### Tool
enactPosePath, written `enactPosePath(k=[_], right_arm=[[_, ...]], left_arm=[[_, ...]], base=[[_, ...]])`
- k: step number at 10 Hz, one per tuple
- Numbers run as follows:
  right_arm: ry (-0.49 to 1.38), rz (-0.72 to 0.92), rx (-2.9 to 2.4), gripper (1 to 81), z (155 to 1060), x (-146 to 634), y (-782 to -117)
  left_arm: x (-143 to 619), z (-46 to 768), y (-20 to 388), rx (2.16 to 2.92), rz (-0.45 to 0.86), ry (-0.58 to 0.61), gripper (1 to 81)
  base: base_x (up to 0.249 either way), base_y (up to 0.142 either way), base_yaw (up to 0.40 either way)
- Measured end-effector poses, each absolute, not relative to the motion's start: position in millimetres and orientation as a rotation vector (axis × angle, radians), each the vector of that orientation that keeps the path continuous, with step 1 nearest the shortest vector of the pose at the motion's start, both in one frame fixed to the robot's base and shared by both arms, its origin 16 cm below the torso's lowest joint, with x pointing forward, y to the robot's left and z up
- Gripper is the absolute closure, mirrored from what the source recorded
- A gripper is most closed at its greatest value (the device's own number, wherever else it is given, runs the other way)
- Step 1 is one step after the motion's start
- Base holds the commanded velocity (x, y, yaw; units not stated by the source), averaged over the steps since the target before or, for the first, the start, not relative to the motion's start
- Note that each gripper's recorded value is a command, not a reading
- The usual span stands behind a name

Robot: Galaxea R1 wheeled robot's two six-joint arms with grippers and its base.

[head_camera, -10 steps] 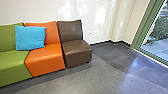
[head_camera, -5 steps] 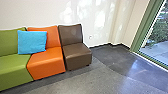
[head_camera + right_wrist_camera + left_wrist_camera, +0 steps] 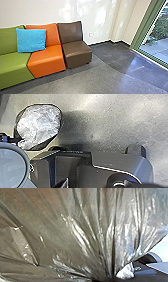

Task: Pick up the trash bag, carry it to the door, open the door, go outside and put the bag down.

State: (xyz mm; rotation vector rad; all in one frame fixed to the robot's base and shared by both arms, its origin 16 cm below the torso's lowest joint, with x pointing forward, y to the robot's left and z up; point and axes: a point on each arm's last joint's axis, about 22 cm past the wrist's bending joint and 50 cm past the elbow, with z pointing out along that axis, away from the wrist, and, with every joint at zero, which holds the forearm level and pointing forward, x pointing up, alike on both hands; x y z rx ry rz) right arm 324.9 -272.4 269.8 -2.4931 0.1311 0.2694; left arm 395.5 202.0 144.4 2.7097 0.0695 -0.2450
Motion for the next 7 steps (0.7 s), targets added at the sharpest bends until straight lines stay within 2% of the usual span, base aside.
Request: enactPosePath(k=[3,7], right_arm=[[0.134,0.301,-2.482,1.0,293,314,-267],[0.101,0.214,-2.485,1.0,340,329,-265]], left_arm=[[385,167,201,2.705,-0.274,0.072,81.1],[404,215,203,2.715,-0.172,0.06,81.1]], base=[[0.0,0.0,0.0],[0.0,0.0,0.0]])
